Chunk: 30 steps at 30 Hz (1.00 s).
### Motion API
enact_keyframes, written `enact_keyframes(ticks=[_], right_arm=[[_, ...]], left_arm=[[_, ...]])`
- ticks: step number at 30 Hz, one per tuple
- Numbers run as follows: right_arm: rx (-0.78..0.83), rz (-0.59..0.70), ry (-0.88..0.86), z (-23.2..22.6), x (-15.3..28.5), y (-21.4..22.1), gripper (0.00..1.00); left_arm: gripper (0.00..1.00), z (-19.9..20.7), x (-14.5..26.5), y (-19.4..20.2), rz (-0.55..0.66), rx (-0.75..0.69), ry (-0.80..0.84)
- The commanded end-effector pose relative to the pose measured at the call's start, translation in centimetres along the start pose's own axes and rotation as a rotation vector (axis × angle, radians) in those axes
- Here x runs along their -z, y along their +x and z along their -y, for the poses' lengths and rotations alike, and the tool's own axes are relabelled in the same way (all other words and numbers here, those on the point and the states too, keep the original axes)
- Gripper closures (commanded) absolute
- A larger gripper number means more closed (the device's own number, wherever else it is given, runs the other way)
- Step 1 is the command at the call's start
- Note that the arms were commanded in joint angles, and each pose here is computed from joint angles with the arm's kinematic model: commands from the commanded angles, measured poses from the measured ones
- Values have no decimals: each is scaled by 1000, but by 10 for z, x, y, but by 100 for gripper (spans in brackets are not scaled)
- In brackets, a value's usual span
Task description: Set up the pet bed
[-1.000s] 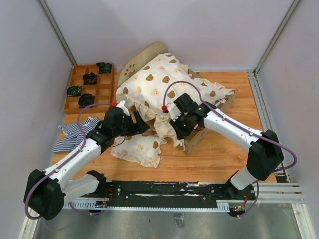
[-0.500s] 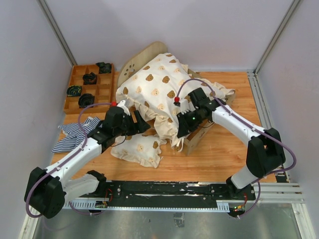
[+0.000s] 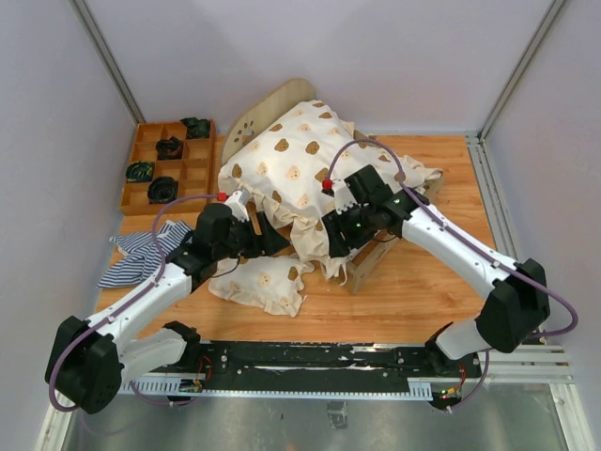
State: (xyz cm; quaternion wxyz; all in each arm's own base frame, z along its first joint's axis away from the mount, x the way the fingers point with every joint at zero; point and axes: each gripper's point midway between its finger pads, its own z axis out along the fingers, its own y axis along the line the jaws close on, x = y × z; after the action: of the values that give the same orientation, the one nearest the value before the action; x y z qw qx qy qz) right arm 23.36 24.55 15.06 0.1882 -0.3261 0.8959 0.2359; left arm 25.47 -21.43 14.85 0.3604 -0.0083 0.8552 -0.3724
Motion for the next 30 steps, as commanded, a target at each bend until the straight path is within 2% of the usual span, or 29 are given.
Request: enact_keyframes(ticks=[1,6,10,13,17,22,26,30], right_arm=[[-93,83,173,5,31,-7,45],[-140,149,260,-7,42,-1,53],[-185,223,308,-21,44,7,60],[-234,291,384,-14,47,16,63],[-292,350,390,-10,43,27,67],[-344,357,529,15,44,40,68],[-336,384,713,46,55,48,71],[-323,396,781,64,64,51,74]], left_arm=[[25,30,3,-3,8,-53,139],[30,61,2,14,-28,-73,261],[33,75,-4,29,-65,-79,313],[35,80,-11,42,-89,-82,332],[32,78,-28,63,-140,-96,313],[29,85,-49,80,-201,-86,324],[29,88,-62,84,-208,-89,308],[41,94,-73,79,-199,-77,308]])
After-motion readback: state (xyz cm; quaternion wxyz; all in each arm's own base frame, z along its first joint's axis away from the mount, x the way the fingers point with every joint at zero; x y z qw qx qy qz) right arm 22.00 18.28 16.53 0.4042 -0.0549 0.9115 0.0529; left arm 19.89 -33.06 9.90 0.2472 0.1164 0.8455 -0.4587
